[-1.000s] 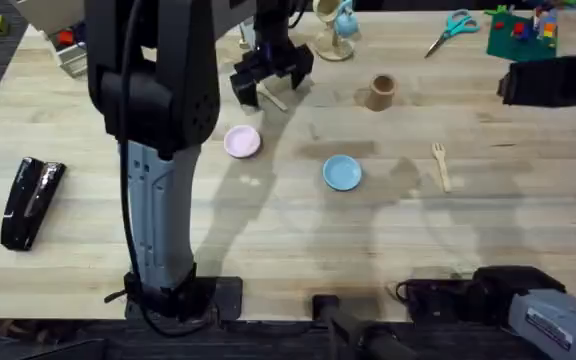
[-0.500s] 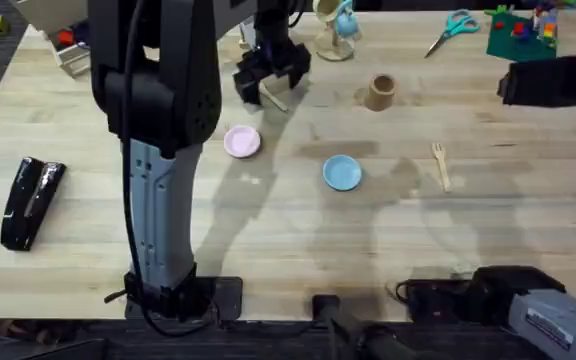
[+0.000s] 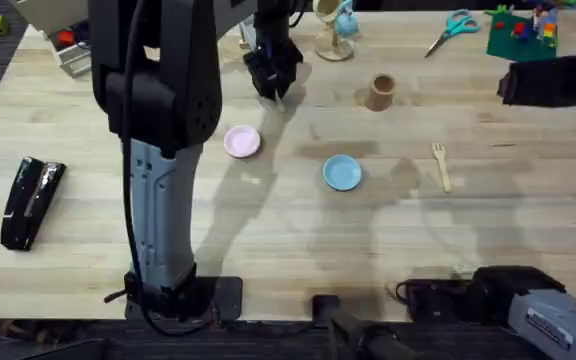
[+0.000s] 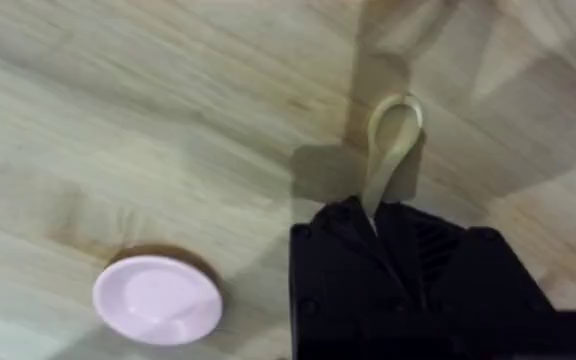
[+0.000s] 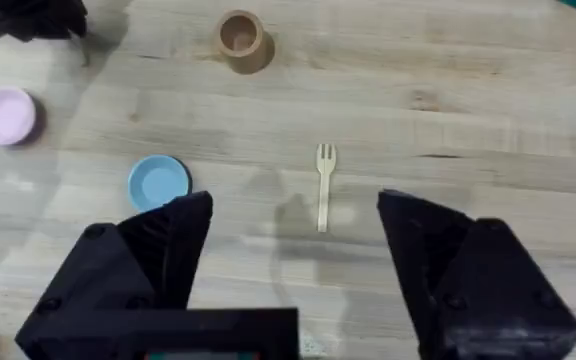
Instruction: Pick up a utensil and set it on the pink plate, then put the other utensil in the container.
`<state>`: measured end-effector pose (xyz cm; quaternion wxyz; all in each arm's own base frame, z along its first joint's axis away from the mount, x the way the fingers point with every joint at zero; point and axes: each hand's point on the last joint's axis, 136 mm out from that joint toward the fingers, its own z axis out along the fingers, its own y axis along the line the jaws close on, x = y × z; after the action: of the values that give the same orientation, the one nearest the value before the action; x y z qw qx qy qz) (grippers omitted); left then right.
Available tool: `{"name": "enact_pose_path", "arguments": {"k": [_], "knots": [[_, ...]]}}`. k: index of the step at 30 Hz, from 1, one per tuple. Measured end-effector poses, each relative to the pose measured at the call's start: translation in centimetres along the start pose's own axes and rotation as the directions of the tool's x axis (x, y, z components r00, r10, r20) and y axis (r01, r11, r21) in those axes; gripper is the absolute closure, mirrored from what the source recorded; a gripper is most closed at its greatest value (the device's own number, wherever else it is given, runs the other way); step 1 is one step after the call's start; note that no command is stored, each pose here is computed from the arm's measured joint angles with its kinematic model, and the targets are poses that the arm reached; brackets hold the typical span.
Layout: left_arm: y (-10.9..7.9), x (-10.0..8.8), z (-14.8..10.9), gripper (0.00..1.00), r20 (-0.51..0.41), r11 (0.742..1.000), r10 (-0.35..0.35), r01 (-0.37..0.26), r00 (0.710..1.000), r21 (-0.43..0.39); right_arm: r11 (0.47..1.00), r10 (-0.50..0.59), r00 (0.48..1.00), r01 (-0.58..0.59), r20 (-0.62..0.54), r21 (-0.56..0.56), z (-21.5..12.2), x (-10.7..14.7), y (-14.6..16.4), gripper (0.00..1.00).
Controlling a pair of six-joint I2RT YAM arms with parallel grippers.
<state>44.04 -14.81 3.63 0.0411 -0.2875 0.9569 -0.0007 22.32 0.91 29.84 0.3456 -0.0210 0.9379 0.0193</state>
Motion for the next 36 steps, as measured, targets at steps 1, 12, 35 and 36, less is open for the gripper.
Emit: {"name": "enact_pose_path", "arguments": {"k": [1,12,35,36], "knots": [[0.3,0.1,0.0,0.958,-0.006,1.0,0.0,0.0,1.0,-0.011,1.0,0.0,1.0,0.0,0.0,0.0,0.0,0.0,0.0,0.006],[1.9,1.2,-0.2,0.955,-0.05,0.997,0.023,-0.026,0.998,-0.074,1.0,0.0,1.0,0.0,0.0,0.0,0.0,0.0,0.0,0.005],[5.6,2.7,-8.1,0.956,-0.014,0.994,0.067,-0.068,0.998,-0.086,1.0,0.0,1.0,0.0,0.0,0.0,0.0,0.0,0.0,0.005],[5.9,2.9,-8.1,0.956,-0.017,0.993,0.069,-0.07,0.998,-0.091,1.0,0.0,1.0,0.0,0.0,0.0,0.0,0.0,0.0,0.005]]}}
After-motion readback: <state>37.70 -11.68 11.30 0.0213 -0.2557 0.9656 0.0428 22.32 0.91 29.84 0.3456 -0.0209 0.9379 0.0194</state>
